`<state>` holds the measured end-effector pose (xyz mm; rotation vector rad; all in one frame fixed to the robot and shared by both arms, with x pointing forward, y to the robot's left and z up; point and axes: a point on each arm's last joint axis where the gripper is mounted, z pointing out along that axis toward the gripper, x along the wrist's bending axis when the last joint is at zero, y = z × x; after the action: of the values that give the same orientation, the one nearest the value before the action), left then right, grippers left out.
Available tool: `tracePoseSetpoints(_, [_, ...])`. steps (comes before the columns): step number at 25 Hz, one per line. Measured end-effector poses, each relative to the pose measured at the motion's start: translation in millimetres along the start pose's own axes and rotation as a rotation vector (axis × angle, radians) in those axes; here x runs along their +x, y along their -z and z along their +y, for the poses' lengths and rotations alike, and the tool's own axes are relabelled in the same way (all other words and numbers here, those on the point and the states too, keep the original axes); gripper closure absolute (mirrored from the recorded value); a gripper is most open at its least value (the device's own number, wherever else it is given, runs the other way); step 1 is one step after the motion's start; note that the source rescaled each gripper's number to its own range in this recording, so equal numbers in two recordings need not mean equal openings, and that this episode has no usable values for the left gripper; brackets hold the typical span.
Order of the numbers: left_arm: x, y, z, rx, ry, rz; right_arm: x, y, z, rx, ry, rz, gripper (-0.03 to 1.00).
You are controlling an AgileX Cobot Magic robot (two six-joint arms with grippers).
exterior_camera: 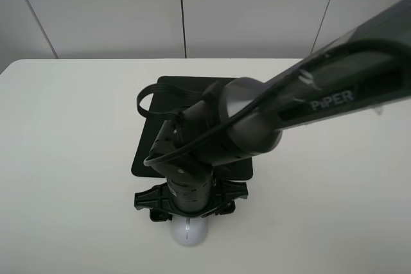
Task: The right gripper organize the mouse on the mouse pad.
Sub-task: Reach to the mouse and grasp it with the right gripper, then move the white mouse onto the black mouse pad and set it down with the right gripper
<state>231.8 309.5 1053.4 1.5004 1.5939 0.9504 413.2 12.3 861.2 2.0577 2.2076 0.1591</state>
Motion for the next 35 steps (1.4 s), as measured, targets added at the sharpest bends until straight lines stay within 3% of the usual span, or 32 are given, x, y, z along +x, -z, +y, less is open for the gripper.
tracePoseSetpoints(3, [0.0,0.0,0.0,0.000,0.000,0.000,0.0,0.0,0.0,0.000,0.000,0.000,-0.01])
tracePoseSetpoints(4, [0.0,0.0,0.0,0.000,0.000,0.000,0.0,0.0,0.0,0.000,0.000,0.000,0.06])
tracePoseSetpoints(6, [0.0,0.0,0.0,0.000,0.000,0.000,0.0,0.0,0.0,0.000,0.000,0.000,0.35])
tracePoseSetpoints(9, [0.0,0.0,0.0,0.000,0.000,0.000,-0.5,-0.2,1.0,0.000,-0.004,0.001,0.97])
tracePoseSetpoints(35, [0.0,0.0,0.0,0.000,0.000,0.000,-1.8,3.8,3.1,0.009,-0.012,-0.028,0.97])
